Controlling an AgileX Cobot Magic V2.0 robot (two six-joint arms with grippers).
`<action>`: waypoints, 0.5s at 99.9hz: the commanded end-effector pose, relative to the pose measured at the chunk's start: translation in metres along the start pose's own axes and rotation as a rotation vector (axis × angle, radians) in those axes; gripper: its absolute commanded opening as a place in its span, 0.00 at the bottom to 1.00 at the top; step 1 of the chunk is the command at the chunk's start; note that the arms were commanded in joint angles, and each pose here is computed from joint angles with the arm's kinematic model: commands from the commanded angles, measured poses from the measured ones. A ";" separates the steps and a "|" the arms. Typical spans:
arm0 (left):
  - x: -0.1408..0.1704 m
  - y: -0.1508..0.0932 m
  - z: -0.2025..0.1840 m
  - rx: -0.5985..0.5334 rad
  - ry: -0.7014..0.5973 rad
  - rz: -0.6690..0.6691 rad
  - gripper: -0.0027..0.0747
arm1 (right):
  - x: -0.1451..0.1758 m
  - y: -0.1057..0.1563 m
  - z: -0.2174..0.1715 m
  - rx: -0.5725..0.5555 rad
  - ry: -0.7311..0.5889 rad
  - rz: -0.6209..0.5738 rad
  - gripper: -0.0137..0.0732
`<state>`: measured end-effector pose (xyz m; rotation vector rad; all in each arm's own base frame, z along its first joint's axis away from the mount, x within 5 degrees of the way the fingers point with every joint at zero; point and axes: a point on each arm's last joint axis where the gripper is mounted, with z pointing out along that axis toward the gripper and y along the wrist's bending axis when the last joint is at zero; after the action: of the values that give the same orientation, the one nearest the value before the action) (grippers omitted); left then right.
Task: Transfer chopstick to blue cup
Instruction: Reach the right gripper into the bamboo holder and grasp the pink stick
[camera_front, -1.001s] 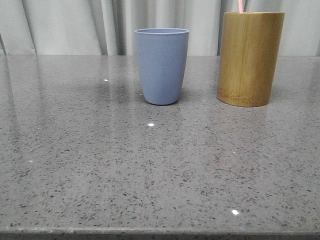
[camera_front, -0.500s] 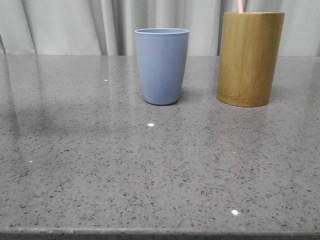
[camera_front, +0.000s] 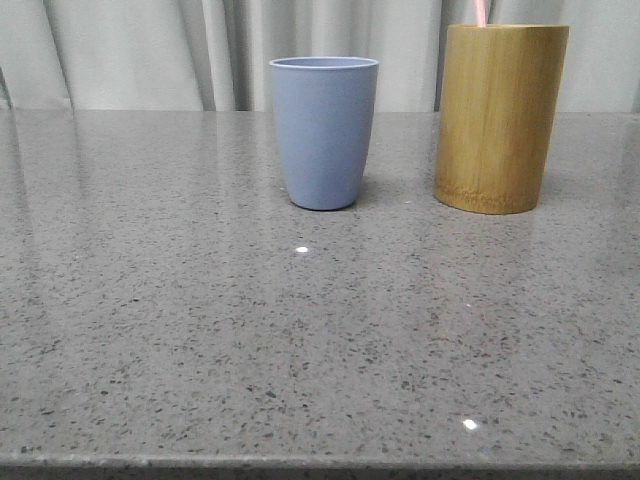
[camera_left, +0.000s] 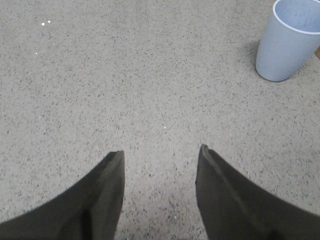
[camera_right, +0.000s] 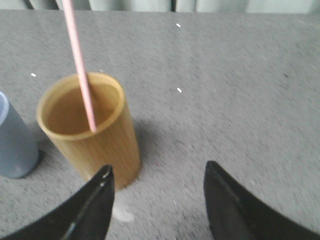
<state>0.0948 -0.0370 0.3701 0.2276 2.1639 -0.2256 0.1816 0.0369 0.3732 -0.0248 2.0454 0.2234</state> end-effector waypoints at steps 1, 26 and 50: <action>-0.002 0.001 -0.010 0.026 -0.090 -0.013 0.47 | -0.030 0.012 0.000 -0.046 -0.102 -0.024 0.71; 0.009 0.005 -0.014 0.028 -0.101 -0.016 0.47 | -0.069 0.045 0.028 -0.141 -0.122 -0.061 0.73; 0.009 0.005 -0.014 0.028 -0.101 -0.016 0.47 | -0.092 0.060 0.075 -0.147 -0.096 -0.068 0.73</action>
<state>0.0779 -0.0261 0.3583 0.2177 2.1418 -0.2373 0.2722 0.0974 0.4090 -0.1672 2.0411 0.3136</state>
